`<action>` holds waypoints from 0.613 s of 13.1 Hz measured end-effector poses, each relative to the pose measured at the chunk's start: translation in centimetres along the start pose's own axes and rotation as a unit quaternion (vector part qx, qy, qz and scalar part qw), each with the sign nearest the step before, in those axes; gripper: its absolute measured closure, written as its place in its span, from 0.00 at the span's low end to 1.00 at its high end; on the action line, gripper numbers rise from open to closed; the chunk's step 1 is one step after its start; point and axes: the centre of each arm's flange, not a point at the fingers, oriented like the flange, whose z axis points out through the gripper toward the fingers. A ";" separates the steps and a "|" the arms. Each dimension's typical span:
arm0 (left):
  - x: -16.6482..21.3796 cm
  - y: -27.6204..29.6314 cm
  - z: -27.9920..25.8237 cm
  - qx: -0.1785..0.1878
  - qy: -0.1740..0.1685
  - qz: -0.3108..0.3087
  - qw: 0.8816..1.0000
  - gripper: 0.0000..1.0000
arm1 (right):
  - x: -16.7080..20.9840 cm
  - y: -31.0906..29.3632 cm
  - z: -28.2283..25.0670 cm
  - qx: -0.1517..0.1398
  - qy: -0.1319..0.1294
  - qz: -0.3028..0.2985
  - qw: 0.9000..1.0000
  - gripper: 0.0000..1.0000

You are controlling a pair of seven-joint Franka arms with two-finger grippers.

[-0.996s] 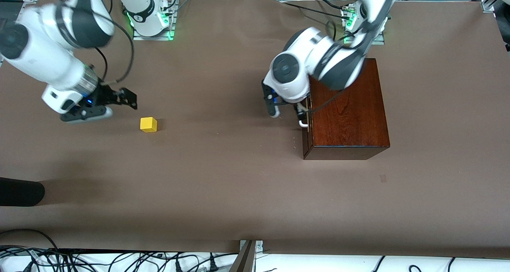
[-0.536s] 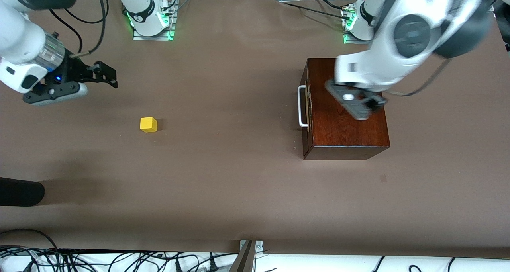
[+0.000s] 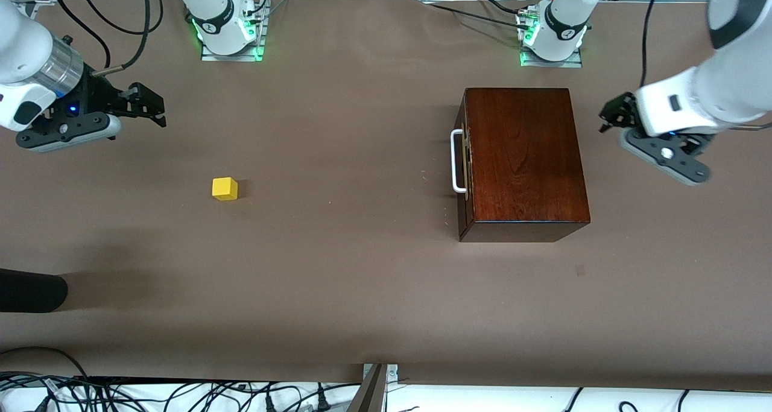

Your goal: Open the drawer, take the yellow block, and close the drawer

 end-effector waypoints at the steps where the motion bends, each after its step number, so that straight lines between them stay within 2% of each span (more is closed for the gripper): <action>1: -0.3 -0.8 0.0 -0.001 0.012 -0.037 0.999 0.00 | 0.0 0.0 -0.3 0.000 0.000 -0.001 1.000 0.00; 4: -3.7 -2.5 -0.6 -0.009 0.038 -0.166 0.985 0.00 | -0.1 0.0 -0.7 -0.001 0.000 -0.015 1.000 0.00; 6: -6.9 -2.5 -1.2 -0.011 0.044 -0.193 0.980 0.00 | -0.2 0.1 -1.0 -0.007 0.001 -0.019 1.000 0.00; 8: -8.1 -1.4 -1.1 -0.011 0.043 -0.195 0.980 0.00 | -0.2 0.2 -1.4 -0.010 0.003 -0.020 1.000 0.00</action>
